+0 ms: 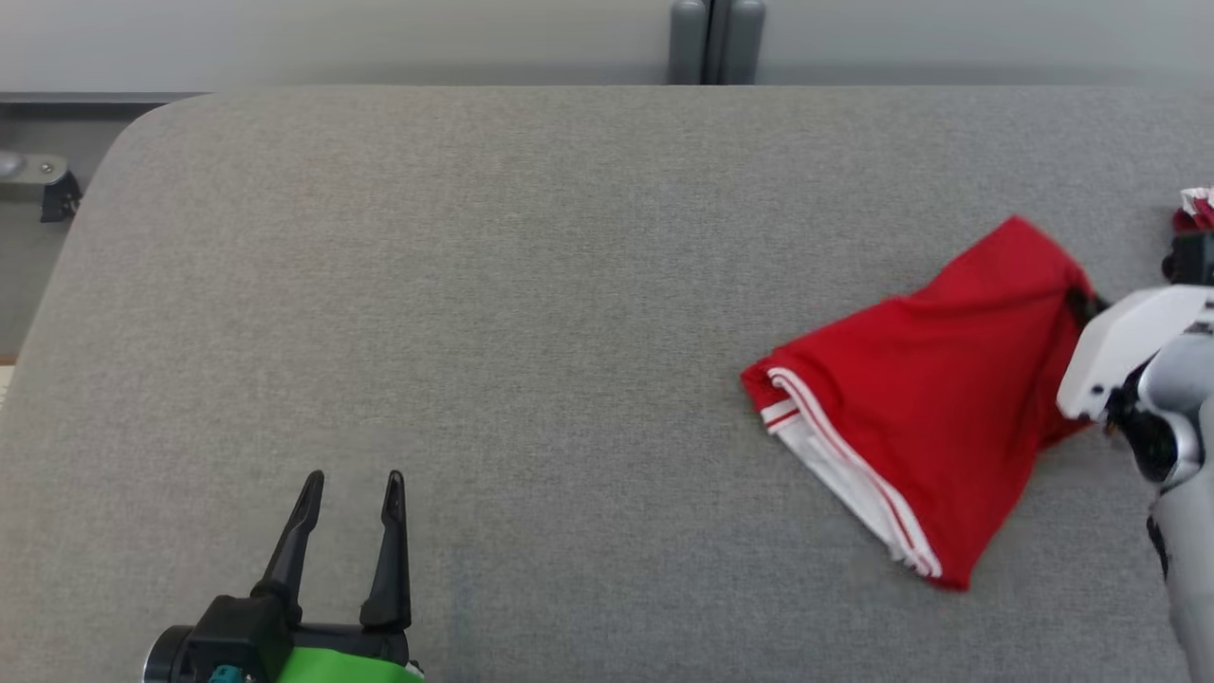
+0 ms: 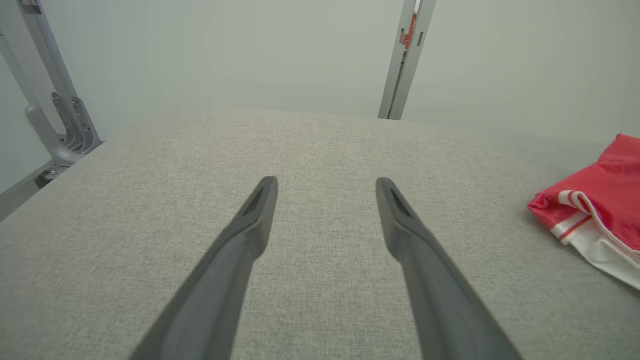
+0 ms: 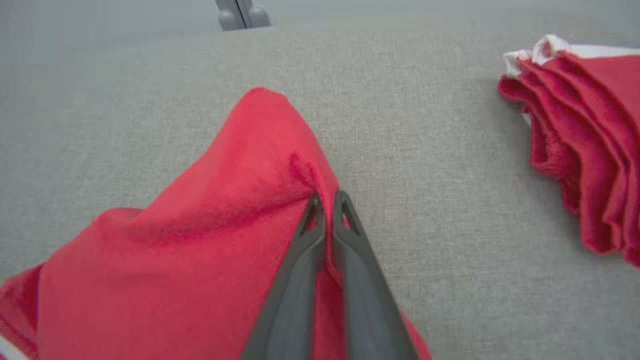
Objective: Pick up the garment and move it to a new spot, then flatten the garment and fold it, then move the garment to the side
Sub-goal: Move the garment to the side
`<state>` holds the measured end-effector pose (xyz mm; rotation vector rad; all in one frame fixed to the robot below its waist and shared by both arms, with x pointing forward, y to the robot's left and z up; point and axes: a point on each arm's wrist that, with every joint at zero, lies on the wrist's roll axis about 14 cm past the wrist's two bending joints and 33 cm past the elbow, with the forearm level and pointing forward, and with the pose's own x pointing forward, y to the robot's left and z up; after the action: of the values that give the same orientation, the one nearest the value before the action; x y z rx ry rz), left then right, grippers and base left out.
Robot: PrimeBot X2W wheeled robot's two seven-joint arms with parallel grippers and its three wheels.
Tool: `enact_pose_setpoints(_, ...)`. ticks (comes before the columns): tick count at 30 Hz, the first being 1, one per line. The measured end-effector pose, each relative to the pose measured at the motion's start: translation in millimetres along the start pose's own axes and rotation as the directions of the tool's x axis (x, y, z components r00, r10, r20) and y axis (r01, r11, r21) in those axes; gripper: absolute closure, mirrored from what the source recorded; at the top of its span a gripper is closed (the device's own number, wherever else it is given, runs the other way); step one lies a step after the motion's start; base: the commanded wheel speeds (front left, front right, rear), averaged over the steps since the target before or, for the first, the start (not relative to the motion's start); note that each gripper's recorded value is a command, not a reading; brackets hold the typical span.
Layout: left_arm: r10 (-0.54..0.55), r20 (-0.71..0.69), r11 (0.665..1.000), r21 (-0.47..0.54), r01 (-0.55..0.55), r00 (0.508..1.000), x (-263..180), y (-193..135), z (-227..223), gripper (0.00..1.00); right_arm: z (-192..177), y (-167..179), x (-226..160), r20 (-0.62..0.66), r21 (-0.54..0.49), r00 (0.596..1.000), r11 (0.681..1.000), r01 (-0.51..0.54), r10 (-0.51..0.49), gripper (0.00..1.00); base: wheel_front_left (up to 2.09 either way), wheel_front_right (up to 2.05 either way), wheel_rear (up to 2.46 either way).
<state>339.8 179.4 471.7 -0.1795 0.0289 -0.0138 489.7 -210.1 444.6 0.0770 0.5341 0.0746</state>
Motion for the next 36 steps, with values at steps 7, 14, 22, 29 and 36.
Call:
enact_pose_setpoints(7, -0.113, -0.007, 0.994, 0.003, 0.114, 0.994, 25.9, -30.3, -4.9, 0.00, 82.3, -56.5, -15.3, 0.218, 0.013, 0.965, 0.990, 0.144, -0.143, 1.00, 0.00, 0.00, 0.00)
enact_pose_setpoints(14, -0.245, -0.056, 0.969, 0.004, 0.246, 0.968, 55.7, -68.3, -27.3, 0.00, 107.2, -134.8, -30.6, 0.267, 0.047, 0.903, 0.940, 0.338, -0.338, 1.00, 0.00, 0.00, 0.00)
enact_pose_setpoints(22, -0.296, -0.114, 0.955, -0.022, 0.296, 0.948, 61.9, -81.5, -50.6, 0.00, 113.0, -161.2, -25.7, 0.277, 0.097, 0.869, 0.912, 0.400, -0.410, 1.00, 0.00, 0.00, 0.00)
enact_pose_setpoints(29, -0.288, -0.118, 0.957, -0.019, 0.288, 0.950, 58.7, -78.5, -50.4, 0.00, 119.0, -152.3, -25.0, 0.291, 0.125, 0.874, 0.921, 0.369, -0.389, 1.00, 0.00, 0.00, 0.00)
enact_pose_setpoints(36, -0.292, -0.094, 0.956, -0.013, 0.292, 0.952, 57.0, -80.8, -41.4, 0.00, 129.5, -135.6, -40.0, 0.337, 0.112, 0.880, 0.942, 0.316, -0.335, 1.00, 0.00, 0.00, 0.00)
